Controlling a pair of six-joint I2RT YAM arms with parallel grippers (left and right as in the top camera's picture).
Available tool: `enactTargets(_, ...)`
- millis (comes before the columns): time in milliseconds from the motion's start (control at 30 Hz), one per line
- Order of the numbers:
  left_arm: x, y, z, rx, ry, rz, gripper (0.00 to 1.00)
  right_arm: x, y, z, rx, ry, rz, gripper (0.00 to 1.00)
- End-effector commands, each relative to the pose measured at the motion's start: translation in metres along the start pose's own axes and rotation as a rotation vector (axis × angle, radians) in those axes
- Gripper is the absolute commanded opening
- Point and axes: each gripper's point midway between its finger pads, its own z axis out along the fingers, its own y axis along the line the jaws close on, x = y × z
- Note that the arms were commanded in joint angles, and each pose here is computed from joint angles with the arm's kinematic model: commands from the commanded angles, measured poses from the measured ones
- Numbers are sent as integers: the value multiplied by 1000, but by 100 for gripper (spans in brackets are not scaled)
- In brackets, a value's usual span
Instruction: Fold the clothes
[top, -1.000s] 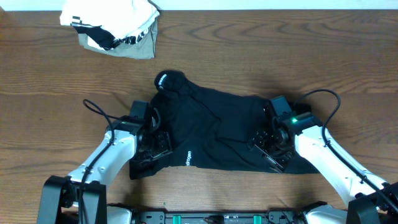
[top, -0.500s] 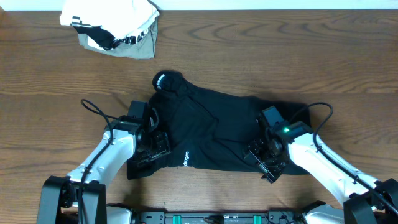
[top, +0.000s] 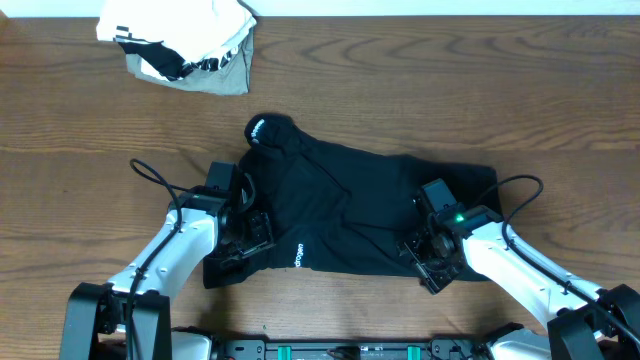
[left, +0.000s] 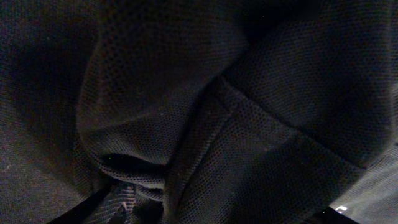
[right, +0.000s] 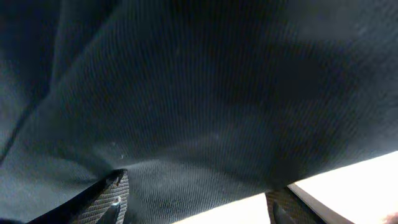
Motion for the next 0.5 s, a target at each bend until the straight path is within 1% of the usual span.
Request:
enactTargets(0,6,27,10,-113,15,-14,70,-12,-3,0,9,-85,6,68)
enactTargets(100,5,27,10,-112,14,-13,70,-15,-3,-1,10,-98,3,65)
enactTargets(233,5,27,10,-112,14,-14,70,-18,-3,-1,11,-115,4,59)
enactTargets(267,5,27,10,-112,14,-13,70,-18,-3,-1,12,-120,4,56)
enactTargets(333,5,27,10,-112,15,-14,70,-19,-3,-1,12,-122,4,46)
enactTargets(367,5,27,10,-112,15,-14,70,-19,-3,-1,12,-123,4,44)
enactTargets(467,5,27,10,-112,14,-13,70,-20,-2,-1,9,-128,3,44)
